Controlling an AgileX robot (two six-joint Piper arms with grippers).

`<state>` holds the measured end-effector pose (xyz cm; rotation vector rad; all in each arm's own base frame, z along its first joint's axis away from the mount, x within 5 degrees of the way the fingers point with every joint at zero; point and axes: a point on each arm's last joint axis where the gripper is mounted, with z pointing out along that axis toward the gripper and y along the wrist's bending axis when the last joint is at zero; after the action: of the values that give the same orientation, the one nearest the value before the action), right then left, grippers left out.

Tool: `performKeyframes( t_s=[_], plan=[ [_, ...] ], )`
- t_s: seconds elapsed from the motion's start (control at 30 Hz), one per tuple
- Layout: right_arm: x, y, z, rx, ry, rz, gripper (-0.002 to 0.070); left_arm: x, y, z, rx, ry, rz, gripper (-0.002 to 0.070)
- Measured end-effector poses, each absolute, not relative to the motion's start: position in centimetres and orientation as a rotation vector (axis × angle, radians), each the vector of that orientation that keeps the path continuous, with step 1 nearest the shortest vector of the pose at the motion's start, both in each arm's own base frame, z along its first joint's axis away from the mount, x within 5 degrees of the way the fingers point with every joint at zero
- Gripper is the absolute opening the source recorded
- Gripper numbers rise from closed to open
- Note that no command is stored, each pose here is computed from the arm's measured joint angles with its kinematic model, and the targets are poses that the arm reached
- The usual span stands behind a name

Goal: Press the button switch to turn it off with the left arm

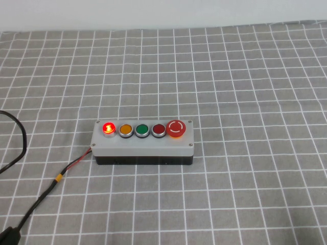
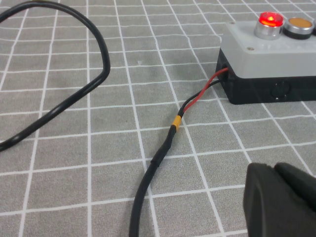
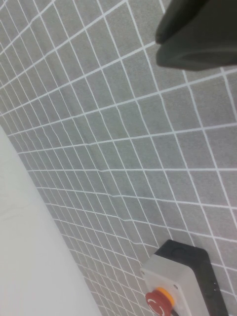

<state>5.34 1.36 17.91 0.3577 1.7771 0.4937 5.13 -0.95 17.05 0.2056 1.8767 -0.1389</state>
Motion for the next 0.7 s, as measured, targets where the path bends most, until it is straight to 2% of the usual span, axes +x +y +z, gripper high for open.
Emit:
performKeyframes(
  t_s=[0.5, 0.7],
  plan=[
    [5.3, 1.4, 17.9, 0.358, 1.777, 0.494, -0.0017, 5.2, -1.0, 17.2, 0.205, 1.864, -0.141, -0.0003],
    [5.3, 1.4, 17.9, 0.358, 1.777, 0.494, -0.0017, 5.5, -1.3, 19.0, 0.193, 1.654, -0.18, -0.0003]
  ],
)
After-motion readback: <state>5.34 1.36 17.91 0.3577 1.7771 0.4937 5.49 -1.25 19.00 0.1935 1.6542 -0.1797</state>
